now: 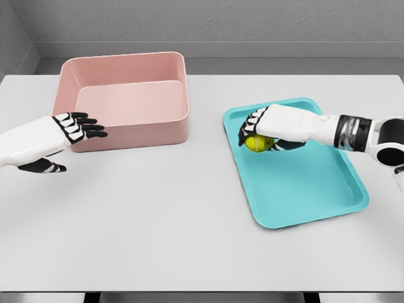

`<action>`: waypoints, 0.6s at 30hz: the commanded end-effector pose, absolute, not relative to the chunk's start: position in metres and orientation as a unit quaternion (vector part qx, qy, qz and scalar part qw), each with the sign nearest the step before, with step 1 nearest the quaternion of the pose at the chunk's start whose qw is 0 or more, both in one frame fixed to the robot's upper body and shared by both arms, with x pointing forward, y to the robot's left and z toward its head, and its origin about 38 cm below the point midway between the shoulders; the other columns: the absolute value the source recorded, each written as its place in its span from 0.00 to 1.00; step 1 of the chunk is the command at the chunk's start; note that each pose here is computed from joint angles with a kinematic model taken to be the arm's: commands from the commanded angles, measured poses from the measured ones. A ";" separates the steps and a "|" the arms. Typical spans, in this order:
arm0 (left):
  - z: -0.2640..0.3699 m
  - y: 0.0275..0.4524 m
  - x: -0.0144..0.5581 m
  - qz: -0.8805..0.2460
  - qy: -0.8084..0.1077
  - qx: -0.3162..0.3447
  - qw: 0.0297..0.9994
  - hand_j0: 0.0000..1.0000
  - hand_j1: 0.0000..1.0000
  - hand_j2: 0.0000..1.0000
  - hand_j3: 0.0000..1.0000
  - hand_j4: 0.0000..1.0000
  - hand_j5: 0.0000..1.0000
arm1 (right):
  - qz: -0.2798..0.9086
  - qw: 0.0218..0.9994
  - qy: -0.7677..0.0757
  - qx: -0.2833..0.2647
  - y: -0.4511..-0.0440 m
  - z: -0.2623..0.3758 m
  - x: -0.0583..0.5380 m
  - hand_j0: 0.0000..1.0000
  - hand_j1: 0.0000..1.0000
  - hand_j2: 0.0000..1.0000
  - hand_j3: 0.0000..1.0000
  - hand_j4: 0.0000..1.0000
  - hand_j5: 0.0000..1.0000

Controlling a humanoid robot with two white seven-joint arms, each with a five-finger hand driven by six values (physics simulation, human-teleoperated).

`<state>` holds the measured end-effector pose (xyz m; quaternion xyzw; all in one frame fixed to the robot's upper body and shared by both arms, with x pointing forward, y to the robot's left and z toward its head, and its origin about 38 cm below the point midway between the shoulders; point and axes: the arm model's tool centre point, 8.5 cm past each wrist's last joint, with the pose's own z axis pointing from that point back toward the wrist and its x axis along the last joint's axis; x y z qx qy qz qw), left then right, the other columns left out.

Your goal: Put the tennis from the blue tray into the pink basket with both arms

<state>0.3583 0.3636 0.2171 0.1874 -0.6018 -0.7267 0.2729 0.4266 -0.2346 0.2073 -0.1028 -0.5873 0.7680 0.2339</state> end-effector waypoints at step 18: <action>0.218 0.364 0.358 -0.725 -0.604 0.187 0.275 1.00 1.00 1.00 1.00 1.00 1.00 | 0.764 0.172 -0.621 -0.022 -0.143 0.195 0.408 0.59 0.59 0.59 0.59 0.59 0.59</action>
